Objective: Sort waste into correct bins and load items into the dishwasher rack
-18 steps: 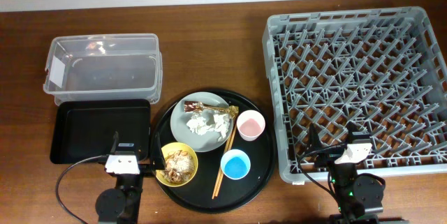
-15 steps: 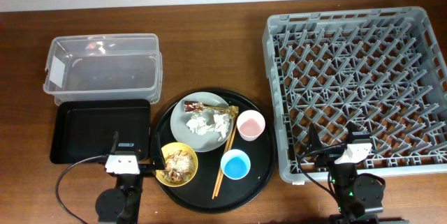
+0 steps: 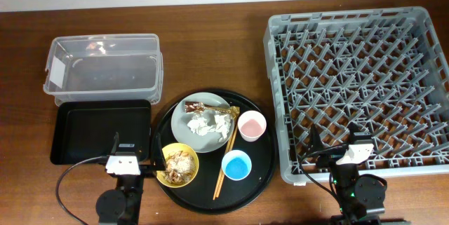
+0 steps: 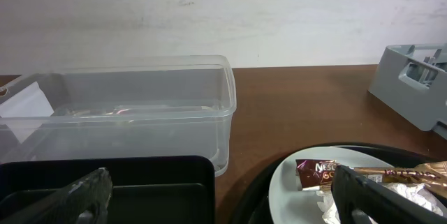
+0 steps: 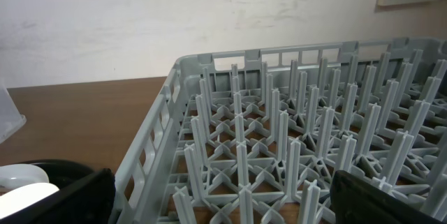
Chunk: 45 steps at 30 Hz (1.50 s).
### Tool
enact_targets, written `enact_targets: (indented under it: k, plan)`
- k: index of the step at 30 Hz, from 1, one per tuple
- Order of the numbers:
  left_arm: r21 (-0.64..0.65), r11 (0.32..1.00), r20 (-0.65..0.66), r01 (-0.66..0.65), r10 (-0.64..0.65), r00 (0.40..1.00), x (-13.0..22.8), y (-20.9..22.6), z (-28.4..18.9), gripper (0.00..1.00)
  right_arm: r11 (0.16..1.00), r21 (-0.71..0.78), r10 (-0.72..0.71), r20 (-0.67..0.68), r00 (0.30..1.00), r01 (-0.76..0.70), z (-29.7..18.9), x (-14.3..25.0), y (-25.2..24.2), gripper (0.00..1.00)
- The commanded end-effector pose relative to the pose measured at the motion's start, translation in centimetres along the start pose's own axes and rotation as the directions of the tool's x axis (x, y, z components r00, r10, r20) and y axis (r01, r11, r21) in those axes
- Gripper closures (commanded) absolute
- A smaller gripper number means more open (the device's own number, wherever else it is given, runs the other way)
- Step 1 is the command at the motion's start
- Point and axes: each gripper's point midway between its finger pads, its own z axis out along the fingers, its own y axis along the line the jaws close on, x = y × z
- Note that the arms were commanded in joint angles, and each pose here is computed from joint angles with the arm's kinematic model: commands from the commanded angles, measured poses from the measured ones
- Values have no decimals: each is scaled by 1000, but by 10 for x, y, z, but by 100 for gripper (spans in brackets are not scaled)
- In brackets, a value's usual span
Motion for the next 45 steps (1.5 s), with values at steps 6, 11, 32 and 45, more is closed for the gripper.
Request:
enact_targets:
  k: [6,11,32,45]
  plan:
    - [10,1000,1,-15,15,1000,2,-1,0,1,1000,2,0,-7,1000,0,0,3,-1,1]
    - [10,1000,1,-15,15,1000,2,-1,0,1,1000,2,0,-8,1000,0,0,4,-1,1]
    - [10,1000,1,-15,15,1000,2,-1,0,1,1000,2,0,-7,1000,0,0,3,-1,1]
    - [15,1000,-73,-7,8,997,4,-2,0,1,1000,5,8,-35,999,-7,-2,-1,0,1]
